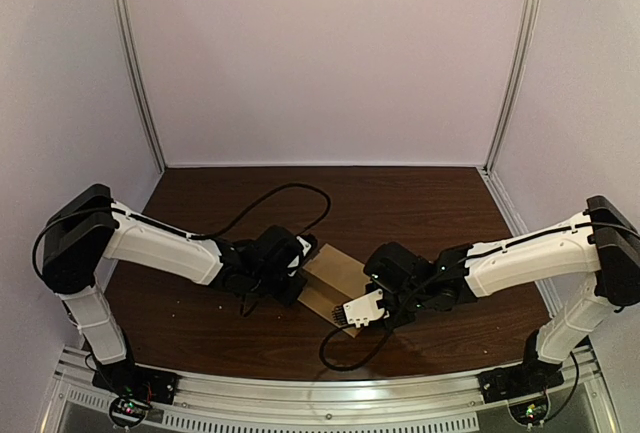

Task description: Fold the paper box

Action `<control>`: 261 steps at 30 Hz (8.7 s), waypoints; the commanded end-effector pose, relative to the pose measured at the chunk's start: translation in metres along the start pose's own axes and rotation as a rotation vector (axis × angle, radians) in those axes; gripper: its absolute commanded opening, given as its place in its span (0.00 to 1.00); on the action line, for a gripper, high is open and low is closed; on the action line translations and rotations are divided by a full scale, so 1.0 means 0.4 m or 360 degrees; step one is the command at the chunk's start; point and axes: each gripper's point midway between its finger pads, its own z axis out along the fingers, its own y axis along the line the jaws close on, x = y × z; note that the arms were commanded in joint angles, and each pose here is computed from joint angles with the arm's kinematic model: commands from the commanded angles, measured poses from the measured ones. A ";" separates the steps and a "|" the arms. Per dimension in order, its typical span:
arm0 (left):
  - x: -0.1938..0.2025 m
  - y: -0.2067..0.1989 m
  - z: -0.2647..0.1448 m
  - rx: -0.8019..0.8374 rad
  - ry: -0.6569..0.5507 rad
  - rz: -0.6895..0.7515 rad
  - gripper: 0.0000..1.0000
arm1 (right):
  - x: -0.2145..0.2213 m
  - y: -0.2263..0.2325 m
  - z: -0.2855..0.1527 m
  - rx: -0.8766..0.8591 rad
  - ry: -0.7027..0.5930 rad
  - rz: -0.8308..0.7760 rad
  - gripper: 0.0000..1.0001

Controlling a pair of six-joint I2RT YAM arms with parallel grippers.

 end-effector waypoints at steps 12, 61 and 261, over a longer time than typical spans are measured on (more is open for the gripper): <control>0.003 0.017 -0.005 -0.0001 -0.0123 -0.0074 0.00 | 0.071 0.159 0.041 -0.0385 0.0153 -0.0027 0.39; -0.039 0.002 0.011 0.0040 0.0121 0.0025 0.00 | 0.074 0.175 0.043 -0.0422 0.0159 -0.0081 0.38; 0.040 0.077 0.030 0.0089 0.0455 -0.0230 0.00 | 0.104 0.242 0.120 -0.0672 0.0432 -0.0063 0.38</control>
